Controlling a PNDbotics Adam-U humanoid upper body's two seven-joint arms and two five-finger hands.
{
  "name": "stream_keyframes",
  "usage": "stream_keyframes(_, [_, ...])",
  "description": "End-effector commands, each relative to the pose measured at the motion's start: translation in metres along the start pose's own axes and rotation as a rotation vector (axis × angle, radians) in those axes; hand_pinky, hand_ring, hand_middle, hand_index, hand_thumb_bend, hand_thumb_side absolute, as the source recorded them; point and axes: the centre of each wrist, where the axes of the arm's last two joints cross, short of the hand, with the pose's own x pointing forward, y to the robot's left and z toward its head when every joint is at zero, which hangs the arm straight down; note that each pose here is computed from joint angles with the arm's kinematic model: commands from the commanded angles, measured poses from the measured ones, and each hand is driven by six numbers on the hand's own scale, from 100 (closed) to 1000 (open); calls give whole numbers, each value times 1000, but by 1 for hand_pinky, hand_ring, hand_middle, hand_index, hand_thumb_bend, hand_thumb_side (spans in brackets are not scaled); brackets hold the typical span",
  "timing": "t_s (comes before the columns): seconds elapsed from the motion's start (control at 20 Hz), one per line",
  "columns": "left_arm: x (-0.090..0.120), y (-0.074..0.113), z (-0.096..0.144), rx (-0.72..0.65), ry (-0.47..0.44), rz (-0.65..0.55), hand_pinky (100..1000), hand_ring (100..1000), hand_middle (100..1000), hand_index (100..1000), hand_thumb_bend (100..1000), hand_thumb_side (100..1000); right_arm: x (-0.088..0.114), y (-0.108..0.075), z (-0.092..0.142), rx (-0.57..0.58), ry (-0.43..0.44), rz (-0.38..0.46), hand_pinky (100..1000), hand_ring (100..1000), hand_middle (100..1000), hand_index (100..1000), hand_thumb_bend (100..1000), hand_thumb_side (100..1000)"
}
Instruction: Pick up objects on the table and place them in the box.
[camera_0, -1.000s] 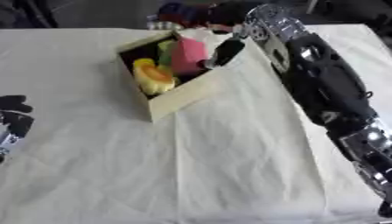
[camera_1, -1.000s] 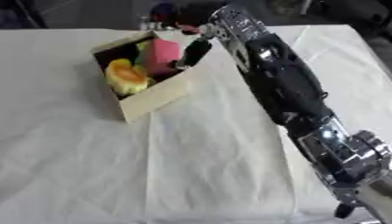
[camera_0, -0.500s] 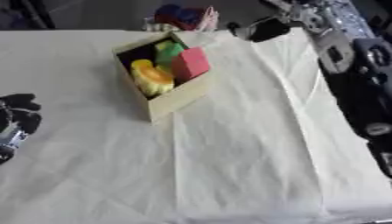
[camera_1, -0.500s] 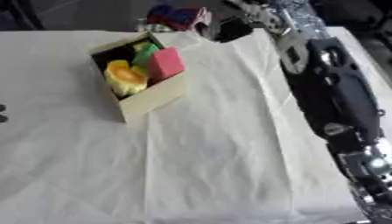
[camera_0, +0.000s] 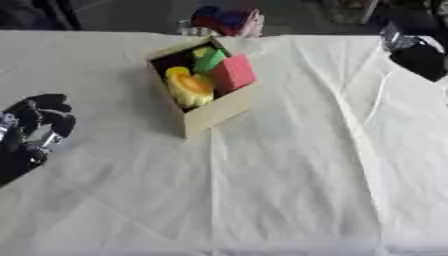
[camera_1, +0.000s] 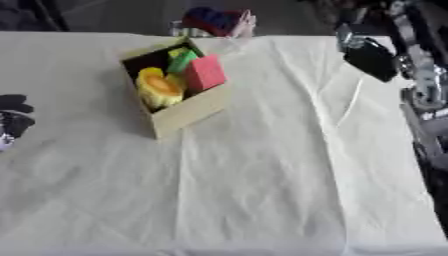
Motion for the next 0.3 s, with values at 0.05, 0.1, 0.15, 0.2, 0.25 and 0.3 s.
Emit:
stream_keyframes(0.05, [9, 3, -1, 43, -42, 9, 856, 707, 710, 830, 447, 624, 3, 5, 12, -74, 7, -137, 820, 746, 748, 881, 100, 477])
stream_keyframes(0.1, [9, 3, -1, 53, -46, 19, 856, 711, 716, 832, 450, 633, 1, 11, 19, -77, 24, -172, 817, 743, 746, 877, 100, 475])
stream_keyframes(0.15, [9, 2, -1, 62, -53, 30, 857, 714, 721, 833, 452, 638, -2, 17, 26, -82, 44, -207, 813, 740, 743, 872, 100, 475])
stream_keyframes(0.2, [9, 1, -1, 69, -58, 39, 858, 717, 725, 834, 452, 640, -3, 23, 32, -86, 59, -232, 808, 734, 739, 869, 100, 479])
stream_keyframes(0.25, [9, 0, -1, 74, -61, 49, 859, 719, 730, 835, 453, 641, -6, 29, 37, -90, 81, -261, 805, 727, 735, 867, 100, 487])
stream_keyframes(0.3, [9, -1, 0, 76, -63, 57, 859, 720, 732, 835, 452, 641, -7, 35, 42, -93, 96, -283, 803, 721, 733, 867, 100, 488])
